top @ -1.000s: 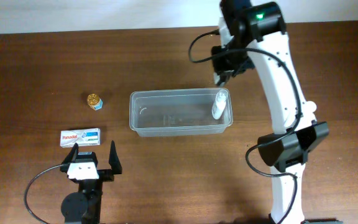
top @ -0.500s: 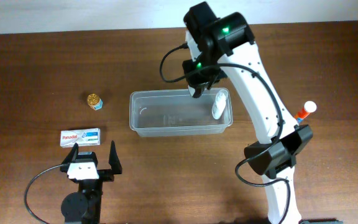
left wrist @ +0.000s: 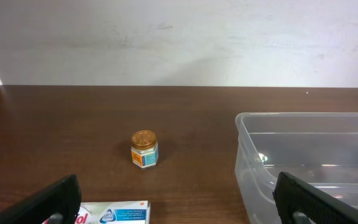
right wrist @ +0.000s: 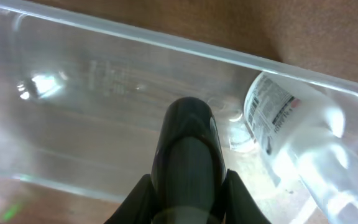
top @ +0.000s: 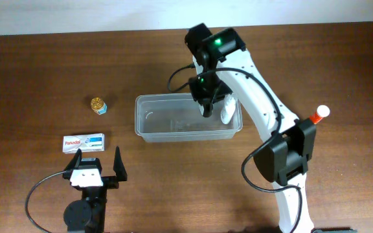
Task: Pack container
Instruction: 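Lower the dark bottle into the container beside the dropper bottle, release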
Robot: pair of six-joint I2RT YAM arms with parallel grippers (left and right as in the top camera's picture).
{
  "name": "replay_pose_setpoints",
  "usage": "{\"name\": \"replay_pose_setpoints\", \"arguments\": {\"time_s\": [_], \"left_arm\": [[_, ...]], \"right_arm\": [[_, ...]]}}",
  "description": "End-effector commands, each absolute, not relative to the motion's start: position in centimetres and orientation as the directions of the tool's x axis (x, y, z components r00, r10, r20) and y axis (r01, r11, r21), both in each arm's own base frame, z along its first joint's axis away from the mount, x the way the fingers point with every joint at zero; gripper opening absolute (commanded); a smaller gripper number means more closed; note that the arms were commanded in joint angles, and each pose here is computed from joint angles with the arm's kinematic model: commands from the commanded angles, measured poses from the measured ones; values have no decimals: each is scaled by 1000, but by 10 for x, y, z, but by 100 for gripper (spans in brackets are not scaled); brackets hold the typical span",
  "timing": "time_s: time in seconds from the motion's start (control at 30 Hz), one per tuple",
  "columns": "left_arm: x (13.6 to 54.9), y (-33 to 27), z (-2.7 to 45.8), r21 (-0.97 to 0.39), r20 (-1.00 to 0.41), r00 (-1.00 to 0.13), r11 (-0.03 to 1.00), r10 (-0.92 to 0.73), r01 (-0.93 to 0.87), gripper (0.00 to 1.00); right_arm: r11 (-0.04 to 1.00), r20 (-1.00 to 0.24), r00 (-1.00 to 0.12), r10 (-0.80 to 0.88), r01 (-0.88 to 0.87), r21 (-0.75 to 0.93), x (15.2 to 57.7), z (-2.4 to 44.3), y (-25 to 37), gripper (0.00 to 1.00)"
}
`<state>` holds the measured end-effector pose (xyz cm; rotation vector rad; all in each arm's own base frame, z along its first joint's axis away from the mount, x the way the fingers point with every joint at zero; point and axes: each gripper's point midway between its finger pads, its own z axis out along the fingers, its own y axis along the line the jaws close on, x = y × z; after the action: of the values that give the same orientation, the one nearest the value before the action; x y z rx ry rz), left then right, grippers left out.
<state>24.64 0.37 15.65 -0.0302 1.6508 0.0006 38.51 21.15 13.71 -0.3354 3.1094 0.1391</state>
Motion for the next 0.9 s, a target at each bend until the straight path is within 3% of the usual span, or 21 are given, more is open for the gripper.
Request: {"name": "replay_pose_setpoints", "arguments": {"time_s": [0.0,0.3,0.87], "left_arm": [[246,5,156,-2,-997,-80,1000,-4,-26,99],[246,5,156,-2,-997,-80,1000,-4,-26,99],[246,5,156,-2,-997,-80,1000,-4,-26,99]], "right_arm": [[981,-20,-984,-176,-177,76,382,133,207,20],[994,-27,-994,-107,-107,-3,389,104,195,20],[997,-87,-995,-42,-36,-70,402,102,185,20]]}}
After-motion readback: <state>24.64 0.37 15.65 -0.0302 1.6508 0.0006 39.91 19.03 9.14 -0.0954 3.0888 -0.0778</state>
